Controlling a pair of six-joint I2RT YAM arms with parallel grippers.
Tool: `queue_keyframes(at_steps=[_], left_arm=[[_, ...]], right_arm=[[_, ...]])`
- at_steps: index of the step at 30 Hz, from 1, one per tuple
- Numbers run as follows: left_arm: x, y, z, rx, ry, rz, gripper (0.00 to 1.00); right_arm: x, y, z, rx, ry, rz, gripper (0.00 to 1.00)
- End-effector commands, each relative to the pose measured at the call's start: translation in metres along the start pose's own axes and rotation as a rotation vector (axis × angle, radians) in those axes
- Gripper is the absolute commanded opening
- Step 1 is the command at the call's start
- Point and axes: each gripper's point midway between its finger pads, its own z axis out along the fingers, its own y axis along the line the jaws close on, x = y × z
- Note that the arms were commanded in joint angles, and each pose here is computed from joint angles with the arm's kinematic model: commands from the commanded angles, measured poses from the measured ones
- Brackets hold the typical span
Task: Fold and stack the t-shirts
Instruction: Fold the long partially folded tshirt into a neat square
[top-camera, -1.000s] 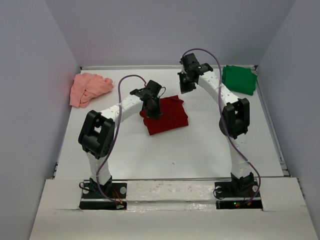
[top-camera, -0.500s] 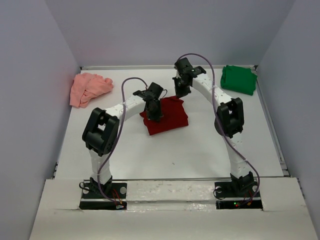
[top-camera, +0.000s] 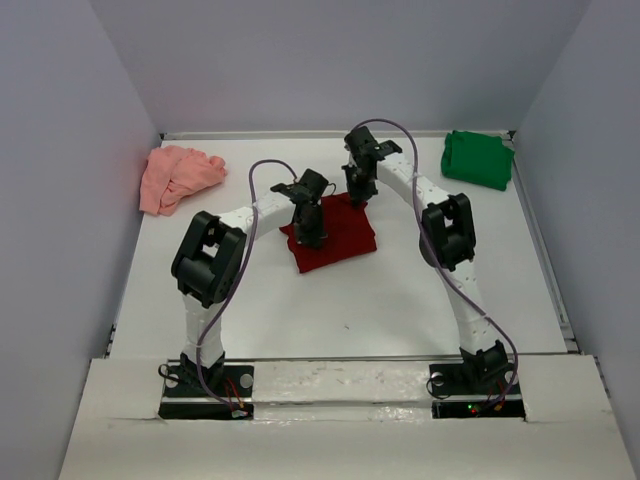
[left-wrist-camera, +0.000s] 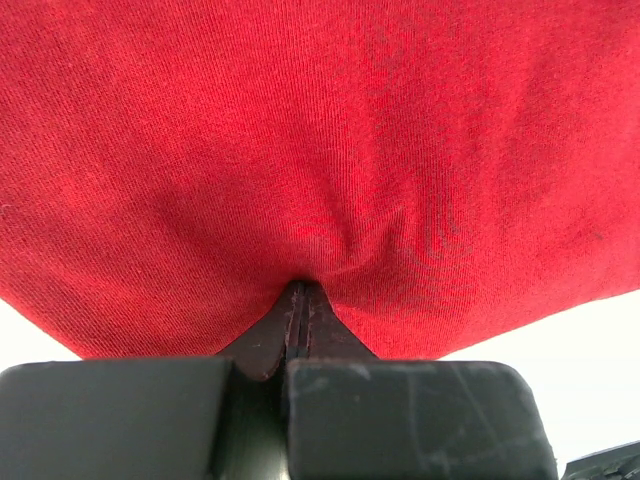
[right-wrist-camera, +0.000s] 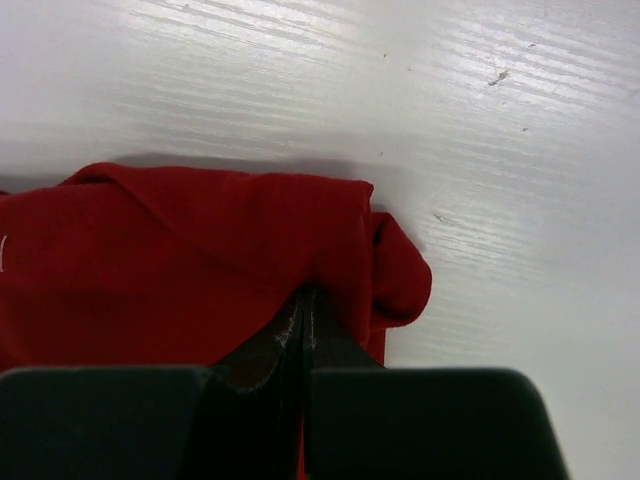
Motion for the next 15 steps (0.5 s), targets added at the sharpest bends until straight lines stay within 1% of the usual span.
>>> queue_keyframes(at_steps=[1, 4, 8, 10, 14, 15], left_arm=[[-0.005, -0.011, -0.01, 0.026, -0.022, 0.016, 0.0], [-0.002, -0.012, -0.014, 0.031, -0.022, 0.024, 0.0], [0.005, -0.011, -0.017, 0.03, -0.018, 0.026, 0.0], [0.007, -0.011, -0.019, 0.032, -0.019, 0.026, 0.0], [0.016, -0.01, -0.02, 0.031, -0.008, 0.032, 0.0], [0.018, -0.008, -0.019, 0.026, -0.003, 0.033, 0.0]], right_arm=[[-0.017, 0.004, 0.001, -0.006, -0.053, -0.03, 0.0], [-0.024, 0.002, 0.008, 0.005, -0.071, -0.047, 0.0], [-0.038, -0.008, 0.01, 0.075, -0.112, -0.049, 0.0], [-0.043, -0.022, 0.015, 0.127, -0.124, -0.04, 0.0], [-0.048, -0.037, 0.02, 0.141, -0.129, -0.017, 0.0], [-0.051, -0.052, 0.021, 0.157, -0.131, 0.008, 0.0]])
